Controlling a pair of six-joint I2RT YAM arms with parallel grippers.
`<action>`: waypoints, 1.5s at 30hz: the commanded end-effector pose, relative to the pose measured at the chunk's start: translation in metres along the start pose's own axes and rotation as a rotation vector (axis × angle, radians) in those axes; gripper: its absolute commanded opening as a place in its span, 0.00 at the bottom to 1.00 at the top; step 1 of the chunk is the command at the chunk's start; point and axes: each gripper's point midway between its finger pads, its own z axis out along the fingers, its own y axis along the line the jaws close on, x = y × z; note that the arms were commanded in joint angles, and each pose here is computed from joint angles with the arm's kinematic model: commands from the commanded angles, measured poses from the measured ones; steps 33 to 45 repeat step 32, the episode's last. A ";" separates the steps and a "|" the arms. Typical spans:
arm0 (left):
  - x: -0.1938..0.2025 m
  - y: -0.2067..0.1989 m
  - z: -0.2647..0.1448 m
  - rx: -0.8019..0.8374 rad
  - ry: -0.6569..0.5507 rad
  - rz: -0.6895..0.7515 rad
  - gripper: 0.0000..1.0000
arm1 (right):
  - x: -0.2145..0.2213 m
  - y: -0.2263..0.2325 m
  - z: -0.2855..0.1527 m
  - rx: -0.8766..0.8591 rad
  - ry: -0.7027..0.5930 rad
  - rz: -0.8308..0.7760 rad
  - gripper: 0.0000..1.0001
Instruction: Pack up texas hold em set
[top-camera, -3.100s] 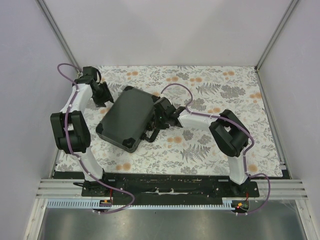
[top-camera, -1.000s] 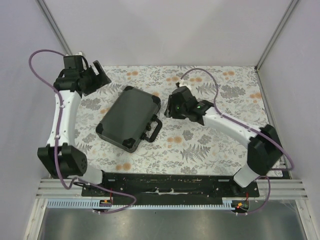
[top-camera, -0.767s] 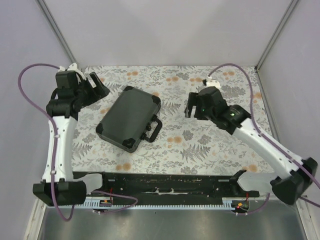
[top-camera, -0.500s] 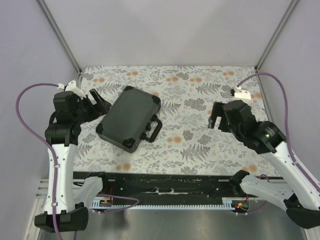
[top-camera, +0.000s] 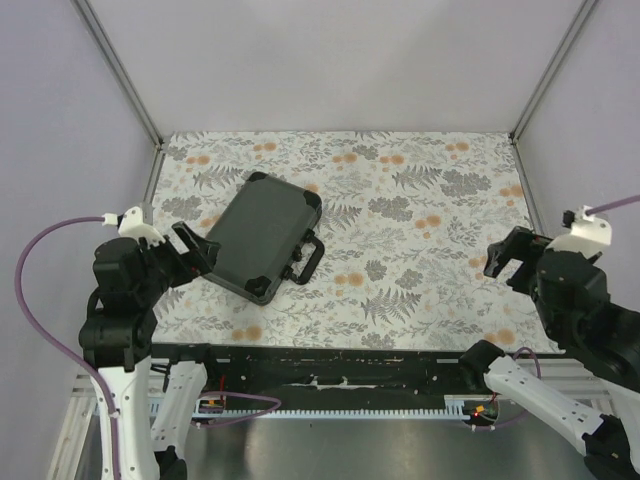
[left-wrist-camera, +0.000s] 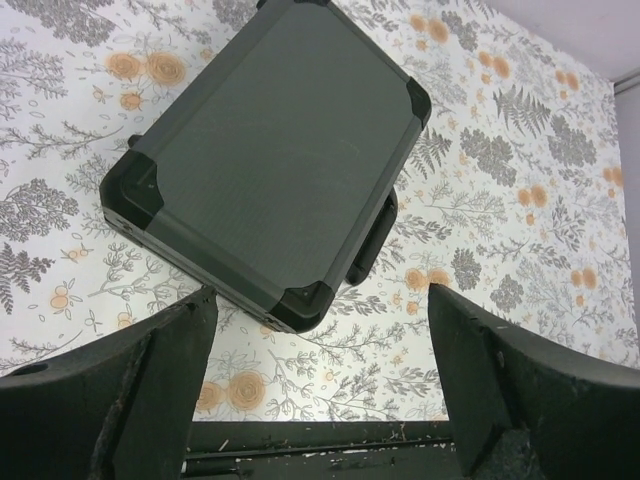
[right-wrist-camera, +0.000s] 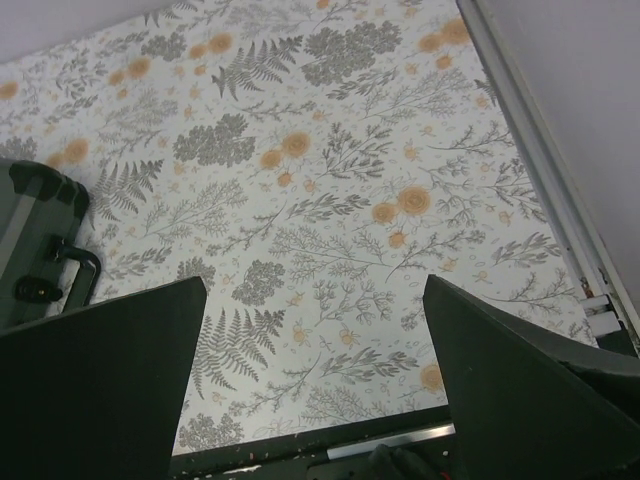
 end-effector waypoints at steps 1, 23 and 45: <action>-0.014 -0.005 -0.026 -0.011 -0.063 0.032 0.92 | -0.019 -0.035 -0.022 0.065 -0.104 0.057 0.98; -0.060 0.007 0.017 -0.035 -0.262 0.162 0.93 | -0.085 -0.086 -0.035 0.401 -0.419 -0.045 0.98; -0.071 0.005 0.011 -0.044 -0.300 0.191 0.94 | -0.090 -0.080 -0.034 0.359 -0.442 -0.022 0.98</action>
